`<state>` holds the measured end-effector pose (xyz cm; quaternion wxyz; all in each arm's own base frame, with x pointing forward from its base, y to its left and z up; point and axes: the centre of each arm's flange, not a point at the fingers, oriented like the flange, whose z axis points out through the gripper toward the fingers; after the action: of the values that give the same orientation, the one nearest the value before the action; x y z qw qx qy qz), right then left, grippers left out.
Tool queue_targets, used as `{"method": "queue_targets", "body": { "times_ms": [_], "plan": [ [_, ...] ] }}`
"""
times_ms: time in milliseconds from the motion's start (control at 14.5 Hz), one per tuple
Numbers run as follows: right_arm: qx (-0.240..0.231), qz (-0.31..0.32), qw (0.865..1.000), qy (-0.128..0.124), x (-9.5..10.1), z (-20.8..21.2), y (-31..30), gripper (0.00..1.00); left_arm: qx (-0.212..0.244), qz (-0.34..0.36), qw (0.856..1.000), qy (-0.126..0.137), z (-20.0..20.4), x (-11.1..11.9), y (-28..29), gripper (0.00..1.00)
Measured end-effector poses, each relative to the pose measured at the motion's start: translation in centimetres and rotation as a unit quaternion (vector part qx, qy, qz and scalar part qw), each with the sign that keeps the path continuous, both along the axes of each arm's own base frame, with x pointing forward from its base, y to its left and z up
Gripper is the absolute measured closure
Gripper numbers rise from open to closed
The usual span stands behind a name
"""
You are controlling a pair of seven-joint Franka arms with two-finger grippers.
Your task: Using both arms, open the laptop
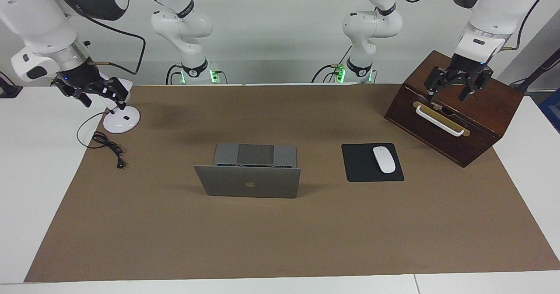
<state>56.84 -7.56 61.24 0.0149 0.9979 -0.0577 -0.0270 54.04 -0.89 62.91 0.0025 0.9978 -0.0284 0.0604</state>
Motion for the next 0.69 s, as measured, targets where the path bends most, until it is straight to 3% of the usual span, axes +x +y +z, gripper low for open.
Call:
{"method": "queue_targets", "body": {
  "times_ms": [346, 691],
  "plan": [
    [0.0, 0.0, 1.0, 0.0, 0.0, 0.0, 0.0, 0.0, 0.001, -0.003, 0.999, 0.044, -0.8, -0.9, -0.3, 0.0],
    [0.005, -0.004, 1.0, -0.001, 0.0, 0.0, -0.3, 0.0, 0.002, -0.007, 0.998, 0.056, -1.0, -1.2, -0.7, 0.0]
  ]
}}
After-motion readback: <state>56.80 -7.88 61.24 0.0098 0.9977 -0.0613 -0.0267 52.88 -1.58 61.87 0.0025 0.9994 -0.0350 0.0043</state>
